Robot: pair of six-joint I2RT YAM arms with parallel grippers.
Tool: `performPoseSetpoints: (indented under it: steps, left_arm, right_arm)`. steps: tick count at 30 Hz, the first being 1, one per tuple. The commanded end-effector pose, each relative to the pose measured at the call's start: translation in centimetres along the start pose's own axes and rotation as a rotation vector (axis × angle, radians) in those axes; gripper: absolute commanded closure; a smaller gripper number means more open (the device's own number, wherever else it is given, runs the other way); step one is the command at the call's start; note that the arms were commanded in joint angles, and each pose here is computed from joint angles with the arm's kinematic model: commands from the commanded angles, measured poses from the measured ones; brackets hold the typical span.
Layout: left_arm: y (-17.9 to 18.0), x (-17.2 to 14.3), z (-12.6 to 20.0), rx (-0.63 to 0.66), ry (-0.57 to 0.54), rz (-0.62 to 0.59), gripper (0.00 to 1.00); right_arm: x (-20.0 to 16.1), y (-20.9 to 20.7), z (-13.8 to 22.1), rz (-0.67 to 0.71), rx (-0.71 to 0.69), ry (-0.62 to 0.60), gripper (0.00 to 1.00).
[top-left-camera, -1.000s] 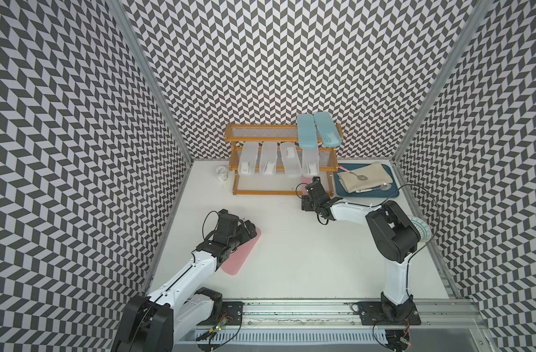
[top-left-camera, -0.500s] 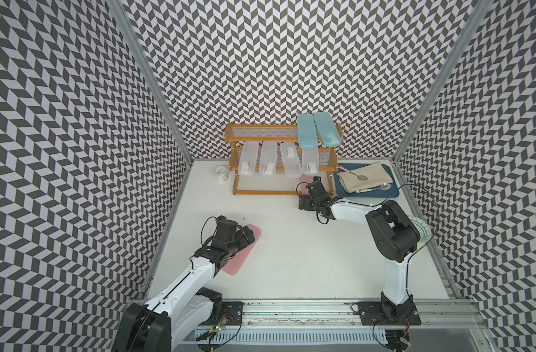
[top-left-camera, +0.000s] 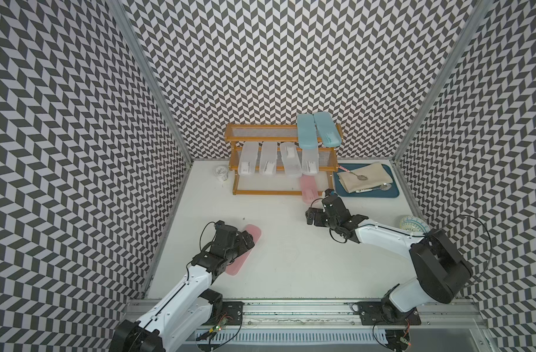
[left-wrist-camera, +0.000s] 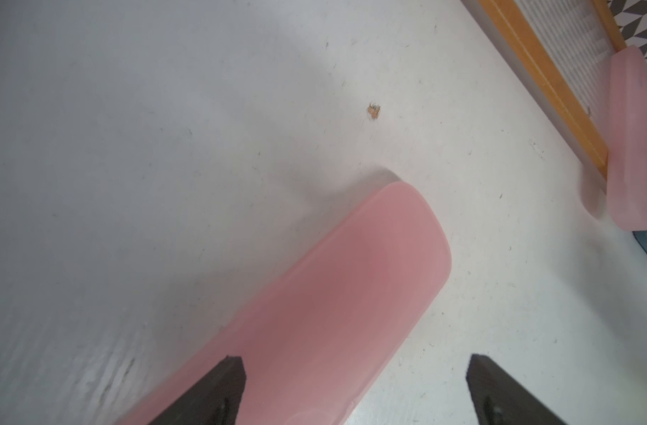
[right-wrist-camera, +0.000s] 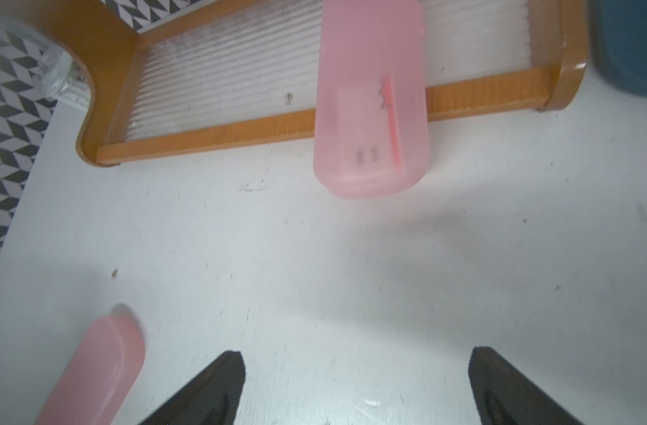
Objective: Place the pencil cases on the shelf according to color
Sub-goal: Place the pencil case on the shelf, then adjust the pencil case at the center of the board.
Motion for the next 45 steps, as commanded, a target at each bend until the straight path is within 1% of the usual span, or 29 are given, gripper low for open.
performPoseSetpoints:
  steps: [1, 3, 5, 8, 10, 12, 14, 17, 21, 24, 26, 30, 34, 36, 38, 41, 45]
  left_arm:
    - [0.9, -1.4, -0.2, 0.056, 0.029, 0.013, 0.00]
    - [1.0, -1.4, -0.1, 0.094, 0.020, 0.009, 0.00]
    - [1.0, -0.6, 0.3, 0.145, -0.014, 0.013, 0.00]
    - [0.5, 0.7, 0.7, 0.137, -0.093, 0.009, 0.00]
    - [0.5, 1.3, 0.8, 0.151, -0.140, 0.022, 0.00]
    - [0.8, 2.0, 0.8, 0.187, -0.165, 0.034, 0.00]
    - [1.3, 2.5, 0.6, 0.214, -0.155, 0.030, 0.00]
    - [2.0, 2.4, 0.1, 0.253, -0.112, 0.027, 0.00]
    - [2.1, 0.7, -1.5, 0.204, -0.014, 0.007, 0.00]
    - [1.5, -0.4, -2.0, 0.182, 0.032, -0.003, 0.00]
    - [0.5, -0.8, -1.9, 0.145, 0.045, -0.010, 0.00]
    - [-3.0, -2.3, -1.7, 0.000, 0.092, -0.017, 0.01]
    - [-8.6, -3.9, -1.3, -0.096, 0.116, -0.057, 0.00]
    - [-11.3, -4.0, -1.5, -0.104, 0.117, -0.098, 0.00]
    - [-13.5, -3.7, -2.1, -0.071, 0.116, -0.147, 0.00]
    - [-14.6, -3.2, -3.0, -0.001, 0.121, -0.190, 0.00]
    - [-14.2, -2.7, -2.6, 0.022, 0.088, -0.194, 0.00]
  right_arm:
    - [-0.7, 0.5, 1.8, 0.027, 0.057, 0.012, 0.00]
    - [-1.4, 0.3, 2.7, 0.053, 0.057, 0.019, 0.00]
    - [-1.9, -0.1, 3.5, 0.067, 0.055, 0.024, 0.00]
    - [-3.0, -0.6, 4.4, 0.065, 0.087, 0.033, 0.00]
    - [-4.1, -1.1, 4.3, 0.062, 0.144, 0.052, 0.00]
    - [-5.3, -1.6, 4.0, 0.052, 0.156, 0.099, 0.00]
    - [-6.2, -1.7, 3.9, 0.055, 0.154, 0.122, 0.01]
    - [-7.5, -1.6, 3.8, 0.068, 0.172, 0.141, 0.01]
    - [-8.2, -1.8, 3.1, 0.077, 0.159, 0.143, 0.01]
    - [-8.2, -1.7, 2.6, 0.087, 0.137, 0.145, 0.01]
    - [-8.1, -1.7, 2.6, 0.092, 0.133, 0.141, 0.01]
    - [-8.3, -2.2, 2.6, 0.096, 0.118, 0.126, 0.01]
    - [-8.3, -2.1, 2.4, 0.104, 0.110, 0.135, 0.00]
    - [-8.0, -1.8, 2.6, 0.108, 0.115, 0.137, 0.01]
    - [-7.7, -1.4, 3.0, 0.110, 0.124, 0.130, 0.01]
    - [-7.4, -1.3, 4.0, 0.103, 0.143, 0.115, 0.01]
    - [-7.9, -1.5, 5.2, 0.109, 0.203, 0.132, 0.01]
Point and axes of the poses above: each gripper's point midway between its finger pads, its own z axis back along the fingers, its own y axis along the line the jaws close on, x = y × z, the point moved 9 cm from there along z, back along the fingers, and after that the axes turned 13 degrees about -z, right-handed, at the moved point
